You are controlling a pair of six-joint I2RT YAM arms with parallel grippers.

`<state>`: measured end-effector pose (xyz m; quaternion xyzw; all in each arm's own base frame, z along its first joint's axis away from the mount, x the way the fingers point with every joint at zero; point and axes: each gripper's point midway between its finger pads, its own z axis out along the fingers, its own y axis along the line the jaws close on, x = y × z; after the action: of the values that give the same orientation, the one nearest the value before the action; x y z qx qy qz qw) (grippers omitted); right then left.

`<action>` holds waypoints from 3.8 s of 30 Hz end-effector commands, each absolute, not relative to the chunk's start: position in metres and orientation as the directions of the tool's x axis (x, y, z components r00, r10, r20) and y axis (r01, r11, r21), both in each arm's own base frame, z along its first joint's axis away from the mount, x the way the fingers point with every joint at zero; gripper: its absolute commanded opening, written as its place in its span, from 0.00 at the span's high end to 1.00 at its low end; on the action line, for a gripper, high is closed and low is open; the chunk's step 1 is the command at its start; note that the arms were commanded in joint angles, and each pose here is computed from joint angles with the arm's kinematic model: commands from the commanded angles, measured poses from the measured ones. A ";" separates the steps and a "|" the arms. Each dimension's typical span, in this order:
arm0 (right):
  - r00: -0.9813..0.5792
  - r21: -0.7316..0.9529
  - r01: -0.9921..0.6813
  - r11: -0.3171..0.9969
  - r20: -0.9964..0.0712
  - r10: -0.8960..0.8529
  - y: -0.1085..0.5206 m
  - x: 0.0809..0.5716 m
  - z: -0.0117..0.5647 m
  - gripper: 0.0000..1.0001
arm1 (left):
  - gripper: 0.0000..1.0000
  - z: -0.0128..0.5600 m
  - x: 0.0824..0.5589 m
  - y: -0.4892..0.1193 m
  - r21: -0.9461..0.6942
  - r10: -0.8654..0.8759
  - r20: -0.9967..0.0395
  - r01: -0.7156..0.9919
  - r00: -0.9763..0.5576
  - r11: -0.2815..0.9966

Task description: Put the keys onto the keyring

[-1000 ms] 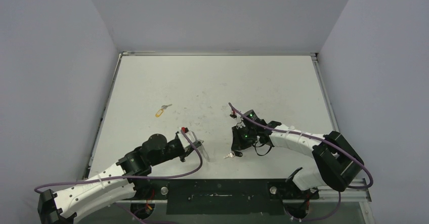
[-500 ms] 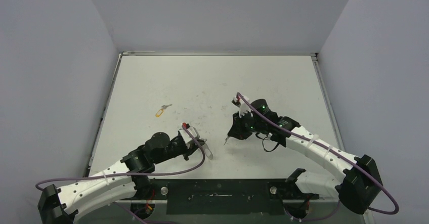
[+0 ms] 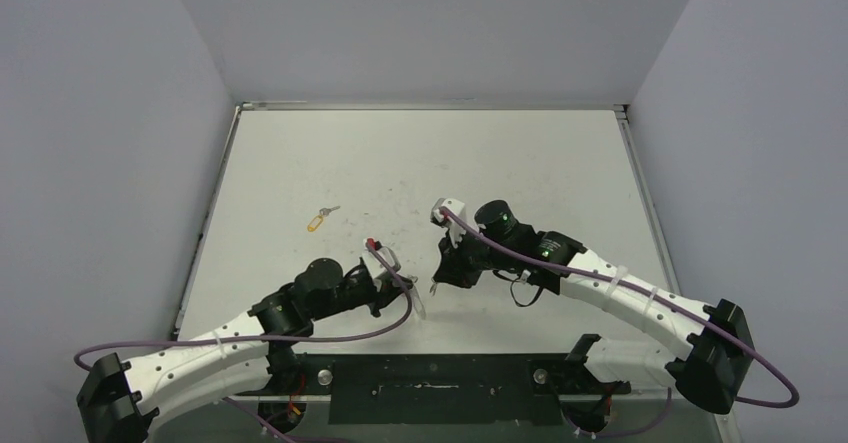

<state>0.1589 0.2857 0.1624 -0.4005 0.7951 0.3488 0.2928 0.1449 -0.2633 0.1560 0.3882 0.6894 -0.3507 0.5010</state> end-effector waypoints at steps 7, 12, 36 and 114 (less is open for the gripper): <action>-0.372 0.235 -0.911 0.338 -0.821 -0.433 0.310 0.161 0.195 1.00 | 1.00 0.185 0.144 -0.281 -0.137 0.072 -0.981 0.902 -0.182 0.410; -0.358 0.238 -0.923 0.304 -0.824 -0.439 0.316 0.158 0.197 1.00 | 1.00 0.183 0.144 -0.282 -0.140 0.074 -0.980 0.903 -0.185 0.407; -0.318 0.215 -0.937 0.274 -0.849 -0.422 0.333 0.156 0.210 1.00 | 1.00 0.181 0.142 -0.285 -0.149 0.075 -0.978 0.909 -0.193 0.389; -0.287 0.084 -0.898 0.432 -0.855 -0.431 0.300 0.175 0.179 0.33 | 1.00 0.194 0.138 -0.283 -0.122 0.010 -0.991 0.922 -0.135 0.366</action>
<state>0.1649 0.3031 0.1558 -0.4614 0.7623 0.2991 0.3414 0.1402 -0.2759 0.1629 0.3763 0.6684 -0.3936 0.5067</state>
